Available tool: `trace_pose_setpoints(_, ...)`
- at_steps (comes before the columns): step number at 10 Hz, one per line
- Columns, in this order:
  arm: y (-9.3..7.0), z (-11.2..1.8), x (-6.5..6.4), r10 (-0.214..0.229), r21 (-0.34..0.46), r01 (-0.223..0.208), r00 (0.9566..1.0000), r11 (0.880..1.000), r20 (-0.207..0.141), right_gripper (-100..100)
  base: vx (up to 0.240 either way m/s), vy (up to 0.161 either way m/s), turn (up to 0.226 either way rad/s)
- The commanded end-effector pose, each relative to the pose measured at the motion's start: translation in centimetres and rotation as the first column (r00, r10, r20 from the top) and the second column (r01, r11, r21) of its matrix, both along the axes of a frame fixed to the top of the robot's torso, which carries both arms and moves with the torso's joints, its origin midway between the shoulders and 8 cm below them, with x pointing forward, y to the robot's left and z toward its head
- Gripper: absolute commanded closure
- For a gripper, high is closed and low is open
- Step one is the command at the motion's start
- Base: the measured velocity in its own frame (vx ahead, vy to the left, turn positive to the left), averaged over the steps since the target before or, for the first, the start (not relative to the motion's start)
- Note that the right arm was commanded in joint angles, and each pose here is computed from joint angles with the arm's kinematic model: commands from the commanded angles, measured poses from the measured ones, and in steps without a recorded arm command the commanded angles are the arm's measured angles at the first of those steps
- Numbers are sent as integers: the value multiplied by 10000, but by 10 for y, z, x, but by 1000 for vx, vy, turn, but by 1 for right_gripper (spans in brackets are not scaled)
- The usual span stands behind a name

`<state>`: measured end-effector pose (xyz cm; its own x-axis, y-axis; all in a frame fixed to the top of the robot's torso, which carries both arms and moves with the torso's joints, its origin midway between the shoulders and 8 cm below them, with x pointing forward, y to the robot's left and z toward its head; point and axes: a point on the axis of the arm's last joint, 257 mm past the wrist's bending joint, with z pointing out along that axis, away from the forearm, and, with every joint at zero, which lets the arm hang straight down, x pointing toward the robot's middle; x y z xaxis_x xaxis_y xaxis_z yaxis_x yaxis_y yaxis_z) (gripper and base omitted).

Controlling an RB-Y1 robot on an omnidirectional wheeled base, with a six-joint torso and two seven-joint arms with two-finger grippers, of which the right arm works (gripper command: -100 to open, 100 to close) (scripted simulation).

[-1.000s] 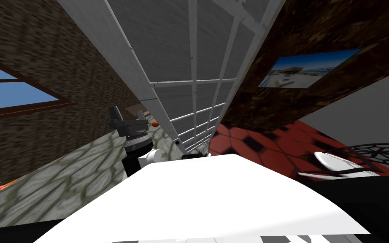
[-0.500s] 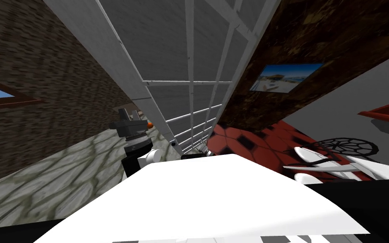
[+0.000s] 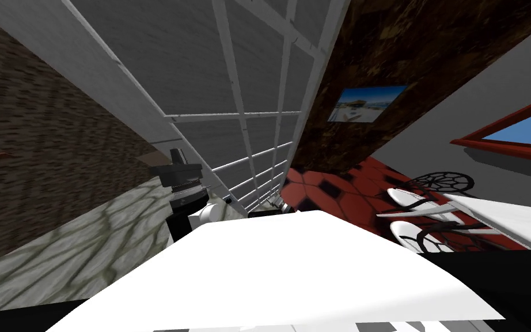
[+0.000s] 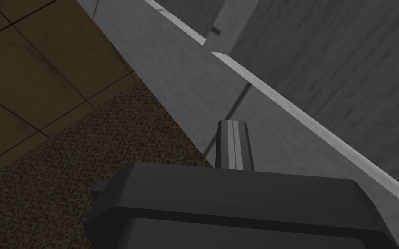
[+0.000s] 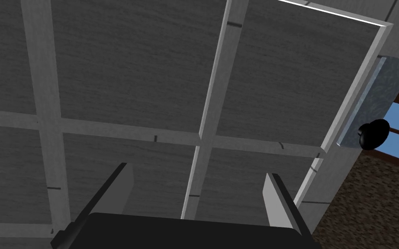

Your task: Push the door open

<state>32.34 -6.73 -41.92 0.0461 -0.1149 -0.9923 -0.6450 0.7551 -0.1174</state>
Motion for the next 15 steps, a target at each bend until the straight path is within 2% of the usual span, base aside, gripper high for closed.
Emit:
trace_pose_setpoints(1, 1, -1, 5, 154, -21, -154, 9999, 9999, -39, -100, 41, -54, -150)
trace_pose_setpoints(9, 20, 1, 28, 832, 119, -830, 9962, 9965, -240, -100, -21, 12, -143)
trace_pose_setpoints(15, 50, 9, 40, 1305, 569, -1282, 9906, 9901, -396, -100, -143, 86, -114)
